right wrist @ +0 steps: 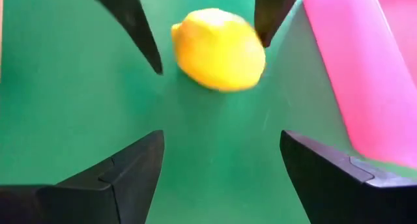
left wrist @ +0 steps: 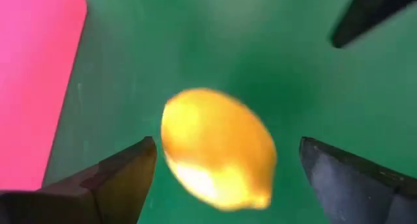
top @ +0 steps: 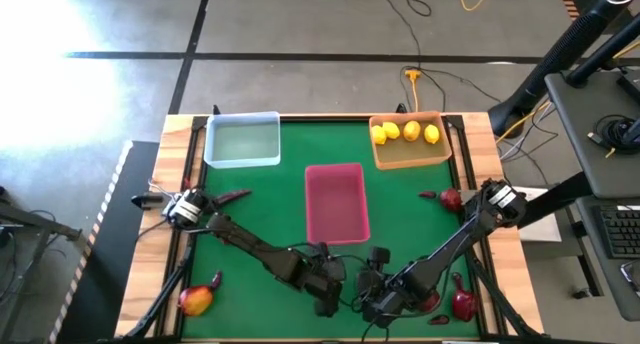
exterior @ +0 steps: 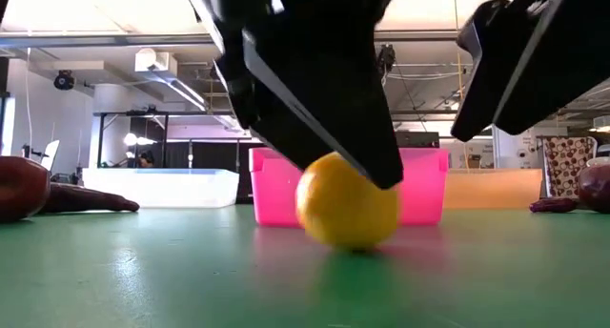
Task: Sort produce into baskets
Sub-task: Put the lemon into the orange bin
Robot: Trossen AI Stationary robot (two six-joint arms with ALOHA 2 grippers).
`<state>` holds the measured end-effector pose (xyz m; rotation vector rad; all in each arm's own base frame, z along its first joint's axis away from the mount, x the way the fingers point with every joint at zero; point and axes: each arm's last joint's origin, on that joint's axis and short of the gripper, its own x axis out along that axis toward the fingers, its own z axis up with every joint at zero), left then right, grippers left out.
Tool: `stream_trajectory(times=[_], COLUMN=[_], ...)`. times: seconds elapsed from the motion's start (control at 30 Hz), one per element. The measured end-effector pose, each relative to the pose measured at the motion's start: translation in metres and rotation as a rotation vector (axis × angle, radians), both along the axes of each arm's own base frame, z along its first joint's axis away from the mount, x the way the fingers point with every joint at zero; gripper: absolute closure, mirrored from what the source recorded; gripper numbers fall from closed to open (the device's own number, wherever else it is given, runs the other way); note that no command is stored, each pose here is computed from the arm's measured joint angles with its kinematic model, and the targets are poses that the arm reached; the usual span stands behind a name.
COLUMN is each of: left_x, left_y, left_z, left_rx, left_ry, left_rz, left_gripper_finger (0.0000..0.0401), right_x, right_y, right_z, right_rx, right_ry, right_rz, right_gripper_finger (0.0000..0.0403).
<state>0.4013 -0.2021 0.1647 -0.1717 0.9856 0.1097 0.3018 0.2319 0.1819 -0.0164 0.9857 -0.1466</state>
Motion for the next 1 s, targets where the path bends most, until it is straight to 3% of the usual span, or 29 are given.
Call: stream_trajectory(times=[0.2, 0.4, 0.7, 0.9, 1.0], left_x=[-0.008, -0.011, -0.023, -0.062, -0.079], left_y=[-0.009, -0.007, -0.01, -0.014, -0.019], left_z=[0.031, 0.039, 0.048, 0.046, 0.046], left_rx=[-0.027, -0.038, -0.002, 0.185, 0.186], left_ry=[-0.069, -0.079, -0.071, 0.104, 0.124], left_rz=[-0.029, -0.02, 0.036, 0.114, 0.129], left_gripper_finger=[0.0043, 0.0043, 0.0042, 0.0042, 0.0042], right_x=[0.0, 0.005, 0.017, 0.04, 0.05], right_y=[0.002, 0.006, 0.007, -0.001, -0.009], right_z=[0.001, 0.011, 0.017, 0.007, -0.009], right_rx=[-0.063, -0.094, -0.115, -0.113, -0.107], right_ry=[-0.002, -0.019, -0.091, -0.151, -0.114], right_rz=[0.103, 0.178, 0.262, 0.261, 0.272], right_gripper_finger=[0.0103, 0.0102, 0.0049, 0.0035, 0.0035])
